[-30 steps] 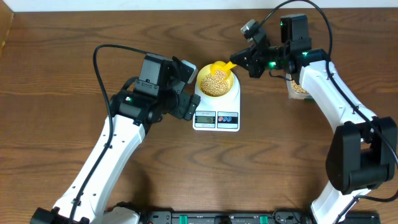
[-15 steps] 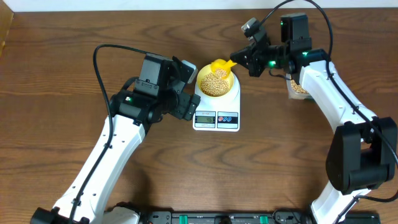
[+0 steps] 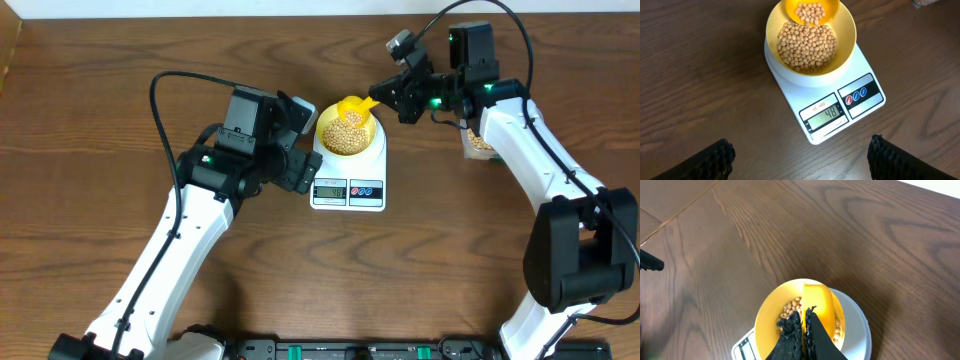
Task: Scoop item into bowl and weigh 50g on scale
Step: 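Hold the tilted scoop over the bowl, trickling beans slowly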
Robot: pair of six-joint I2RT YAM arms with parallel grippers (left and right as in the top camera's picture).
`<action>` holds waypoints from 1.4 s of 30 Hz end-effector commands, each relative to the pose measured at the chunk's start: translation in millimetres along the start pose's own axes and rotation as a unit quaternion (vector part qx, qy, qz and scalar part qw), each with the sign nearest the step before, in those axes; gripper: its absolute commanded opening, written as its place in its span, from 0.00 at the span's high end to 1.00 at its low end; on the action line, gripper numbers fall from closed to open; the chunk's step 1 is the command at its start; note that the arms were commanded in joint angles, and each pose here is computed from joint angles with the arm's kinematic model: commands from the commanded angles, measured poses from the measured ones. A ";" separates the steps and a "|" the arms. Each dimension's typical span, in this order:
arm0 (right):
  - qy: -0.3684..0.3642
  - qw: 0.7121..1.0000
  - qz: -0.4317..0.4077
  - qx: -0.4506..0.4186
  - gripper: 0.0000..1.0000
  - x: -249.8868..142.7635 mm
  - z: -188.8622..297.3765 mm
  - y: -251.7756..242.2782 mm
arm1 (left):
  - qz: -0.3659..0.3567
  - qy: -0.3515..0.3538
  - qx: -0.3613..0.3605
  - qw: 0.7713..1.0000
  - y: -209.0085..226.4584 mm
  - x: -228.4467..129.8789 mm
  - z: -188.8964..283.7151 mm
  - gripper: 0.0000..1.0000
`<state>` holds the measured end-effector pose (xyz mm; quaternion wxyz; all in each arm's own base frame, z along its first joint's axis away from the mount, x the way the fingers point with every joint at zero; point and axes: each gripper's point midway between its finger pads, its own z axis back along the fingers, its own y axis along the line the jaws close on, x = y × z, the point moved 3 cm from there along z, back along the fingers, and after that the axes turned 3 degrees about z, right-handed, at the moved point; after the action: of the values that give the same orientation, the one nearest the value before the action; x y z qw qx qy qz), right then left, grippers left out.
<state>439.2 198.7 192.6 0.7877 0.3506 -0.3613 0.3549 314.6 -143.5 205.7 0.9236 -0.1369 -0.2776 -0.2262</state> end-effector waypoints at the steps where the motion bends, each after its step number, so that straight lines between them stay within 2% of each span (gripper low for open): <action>1: 0.000 1.000 -0.004 0.005 0.99 -0.8 -4.4 1.5 | -0.007 -0.001 -0.003 1.000 -0.1 -0.5 0.2 0.13; 7: 0.005 1.000 -0.018 0.010 0.99 -3.3 -4.4 3.2 | -0.007 -0.001 -0.003 1.000 -0.1 -0.5 0.2 0.13; 11: -0.014 1.000 0.024 0.005 0.99 6.0 -4.3 0.7 | -0.007 -0.001 -0.003 1.000 -0.1 -0.5 0.2 0.13; 15: -0.011 1.000 -0.006 0.005 0.99 4.7 -4.4 0.9 | -0.007 -0.001 -0.003 1.000 -0.1 -0.5 0.2 0.13; 19: -0.028 1.000 0.010 0.002 0.99 13.1 -4.0 -1.0 | -0.007 -0.001 -0.003 1.000 -0.1 -0.5 0.2 0.13; 24: -0.016 0.999 -0.032 0.005 0.99 7.3 -4.3 0.3 | -0.007 -0.001 -0.003 1.000 -0.1 -0.5 0.2 0.13; 33: -0.015 1.000 -0.020 0.017 0.99 6.1 -4.0 4.0 | -0.007 -0.001 -0.003 1.000 -0.2 -0.5 0.2 0.13; 37: -0.021 1.000 0.015 0.016 0.99 8.5 -3.9 3.5 | -0.007 -0.001 -0.003 1.000 -0.1 -0.5 0.2 0.13; 42: -0.019 1.000 0.008 0.022 0.99 7.7 -4.1 5.6 | -0.007 -0.001 -0.003 1.000 -0.1 -0.5 0.2 0.13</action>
<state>443.4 201.6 200.3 0.7793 0.3620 -0.3746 0.3483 314.6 -143.5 205.7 0.9236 -0.1369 -0.2776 -0.2262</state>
